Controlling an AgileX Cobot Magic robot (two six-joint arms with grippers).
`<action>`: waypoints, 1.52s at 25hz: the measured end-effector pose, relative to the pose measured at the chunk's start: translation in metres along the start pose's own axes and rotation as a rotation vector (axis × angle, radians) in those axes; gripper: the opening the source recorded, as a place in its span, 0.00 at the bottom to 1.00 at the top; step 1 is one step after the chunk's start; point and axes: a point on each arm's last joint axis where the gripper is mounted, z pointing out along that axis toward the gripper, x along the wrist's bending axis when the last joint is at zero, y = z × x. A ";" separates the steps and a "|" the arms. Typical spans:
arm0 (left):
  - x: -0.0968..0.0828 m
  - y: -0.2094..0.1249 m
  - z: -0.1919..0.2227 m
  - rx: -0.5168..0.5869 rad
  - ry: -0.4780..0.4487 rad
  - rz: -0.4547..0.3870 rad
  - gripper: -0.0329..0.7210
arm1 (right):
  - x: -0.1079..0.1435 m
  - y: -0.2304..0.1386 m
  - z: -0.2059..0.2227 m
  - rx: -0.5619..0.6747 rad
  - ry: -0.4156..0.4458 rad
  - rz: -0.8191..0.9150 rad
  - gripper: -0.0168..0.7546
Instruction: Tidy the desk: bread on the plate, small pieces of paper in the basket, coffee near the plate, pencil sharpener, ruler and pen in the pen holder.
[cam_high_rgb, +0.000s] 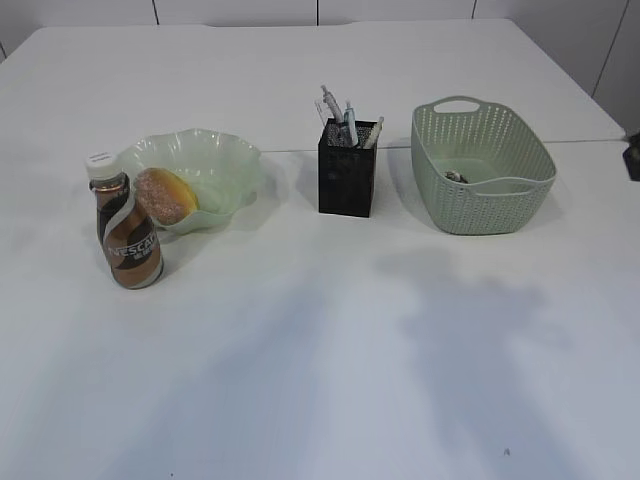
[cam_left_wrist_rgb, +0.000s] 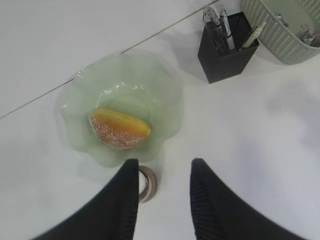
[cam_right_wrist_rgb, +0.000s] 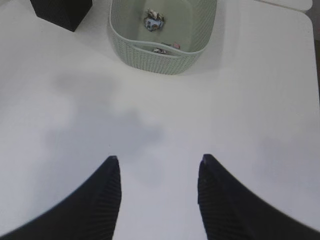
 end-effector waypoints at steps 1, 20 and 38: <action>-0.002 -0.005 -0.010 -0.006 0.003 0.002 0.36 | -0.001 0.000 -0.005 -0.016 0.000 0.003 0.54; -0.037 -0.174 -0.117 -0.009 0.032 -0.019 0.36 | -0.018 -0.069 -0.130 -0.133 0.090 0.004 0.54; -0.063 -0.321 -0.150 -0.221 0.047 -0.037 0.36 | -0.014 -0.173 -0.151 -0.259 0.161 0.029 0.54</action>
